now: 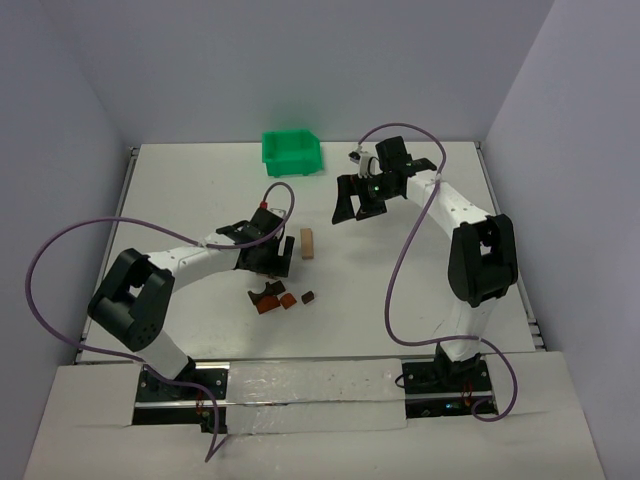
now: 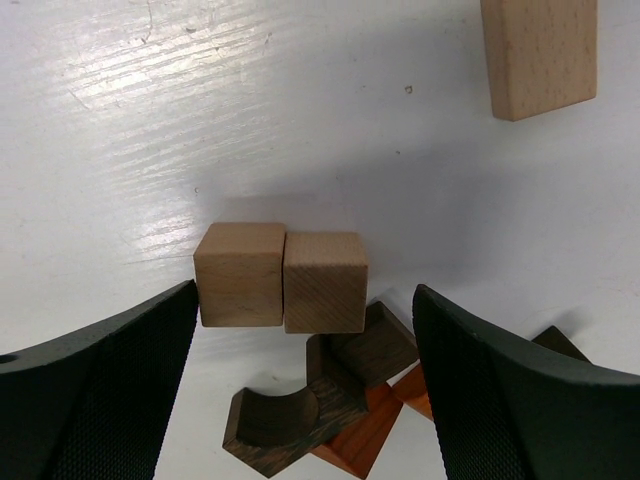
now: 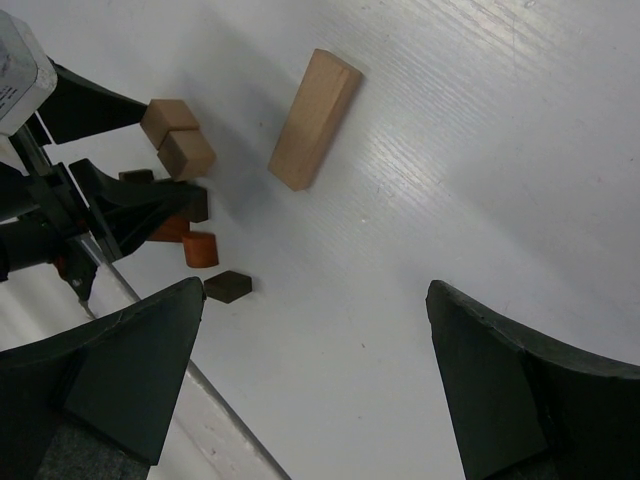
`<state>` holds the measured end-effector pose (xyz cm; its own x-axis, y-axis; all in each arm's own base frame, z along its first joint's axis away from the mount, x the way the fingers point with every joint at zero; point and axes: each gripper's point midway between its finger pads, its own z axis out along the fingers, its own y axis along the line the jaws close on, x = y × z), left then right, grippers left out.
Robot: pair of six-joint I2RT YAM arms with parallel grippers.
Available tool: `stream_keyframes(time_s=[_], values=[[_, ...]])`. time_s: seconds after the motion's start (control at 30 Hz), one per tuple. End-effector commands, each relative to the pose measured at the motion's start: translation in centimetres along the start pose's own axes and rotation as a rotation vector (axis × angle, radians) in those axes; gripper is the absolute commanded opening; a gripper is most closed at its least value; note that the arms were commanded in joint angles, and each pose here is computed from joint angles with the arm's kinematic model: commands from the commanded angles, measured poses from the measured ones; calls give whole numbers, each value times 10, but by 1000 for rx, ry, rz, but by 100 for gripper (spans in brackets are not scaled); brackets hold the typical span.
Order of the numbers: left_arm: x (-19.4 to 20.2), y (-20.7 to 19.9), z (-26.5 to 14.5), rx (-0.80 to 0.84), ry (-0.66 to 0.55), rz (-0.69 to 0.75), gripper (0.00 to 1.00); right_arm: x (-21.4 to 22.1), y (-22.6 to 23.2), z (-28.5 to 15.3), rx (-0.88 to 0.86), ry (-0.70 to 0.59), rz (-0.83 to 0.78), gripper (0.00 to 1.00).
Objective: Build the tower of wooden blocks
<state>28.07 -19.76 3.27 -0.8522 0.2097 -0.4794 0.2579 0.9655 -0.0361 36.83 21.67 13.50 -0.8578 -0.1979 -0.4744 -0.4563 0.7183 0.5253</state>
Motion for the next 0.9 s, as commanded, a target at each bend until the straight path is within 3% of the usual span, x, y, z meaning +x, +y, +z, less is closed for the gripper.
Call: stream_keyframes(time_s=[0.0,0.87], values=[[-25,-8,-1,9,-77,24,92,-4,-1,1,-22,-16,8,100],[-21,-1,10,-8,-87,113,80,-4,-6,4,-48,0,55,100]])
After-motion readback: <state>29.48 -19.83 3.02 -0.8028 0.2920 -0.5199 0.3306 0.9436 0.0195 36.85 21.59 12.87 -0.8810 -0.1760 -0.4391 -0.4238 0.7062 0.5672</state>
